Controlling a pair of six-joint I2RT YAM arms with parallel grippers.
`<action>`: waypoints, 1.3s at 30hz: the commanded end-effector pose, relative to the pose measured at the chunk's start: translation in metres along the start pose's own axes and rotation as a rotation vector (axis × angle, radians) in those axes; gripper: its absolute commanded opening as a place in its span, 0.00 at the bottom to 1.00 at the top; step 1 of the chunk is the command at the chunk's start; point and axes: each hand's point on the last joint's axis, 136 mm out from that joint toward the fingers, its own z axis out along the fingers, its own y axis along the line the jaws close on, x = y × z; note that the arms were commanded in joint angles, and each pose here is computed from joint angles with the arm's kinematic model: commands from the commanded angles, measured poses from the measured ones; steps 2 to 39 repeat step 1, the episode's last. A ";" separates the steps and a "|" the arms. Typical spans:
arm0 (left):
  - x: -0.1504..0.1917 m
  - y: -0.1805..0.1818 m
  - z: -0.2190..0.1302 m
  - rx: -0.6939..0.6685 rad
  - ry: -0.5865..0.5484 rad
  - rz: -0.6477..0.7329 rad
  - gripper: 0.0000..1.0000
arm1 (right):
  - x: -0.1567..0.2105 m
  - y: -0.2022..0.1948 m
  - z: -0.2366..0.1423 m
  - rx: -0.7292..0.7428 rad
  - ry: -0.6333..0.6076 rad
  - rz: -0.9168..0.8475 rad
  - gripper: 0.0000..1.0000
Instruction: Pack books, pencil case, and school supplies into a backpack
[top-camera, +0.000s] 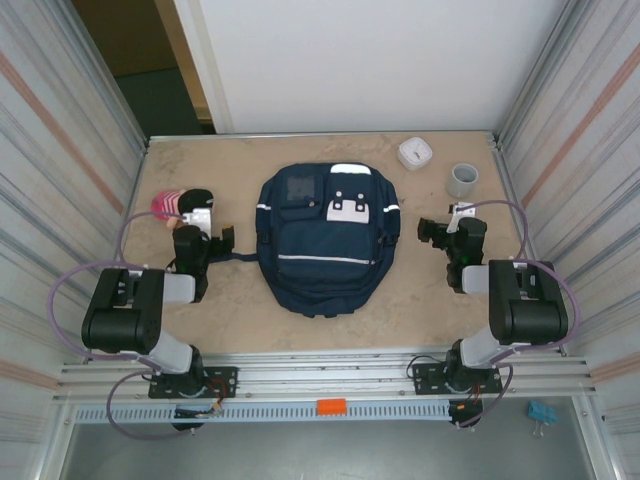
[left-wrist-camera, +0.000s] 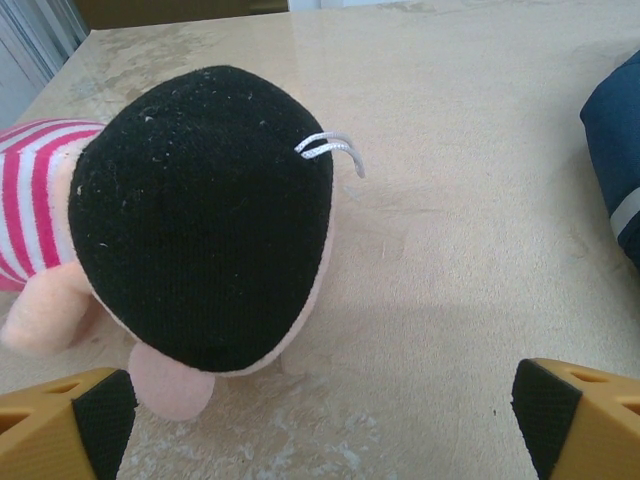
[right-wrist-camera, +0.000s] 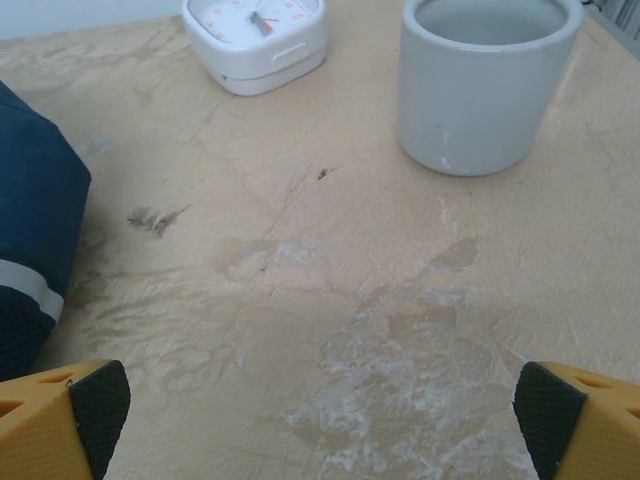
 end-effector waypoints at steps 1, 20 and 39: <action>-0.014 0.002 0.001 -0.010 -0.035 -0.015 0.99 | 0.000 0.003 0.000 -0.020 -0.006 -0.012 0.99; -0.014 0.002 0.001 -0.010 -0.035 -0.015 0.99 | 0.000 0.003 0.000 -0.020 -0.006 -0.012 0.99; -0.014 0.002 0.001 -0.010 -0.035 -0.015 0.99 | 0.000 0.003 0.000 -0.020 -0.006 -0.012 0.99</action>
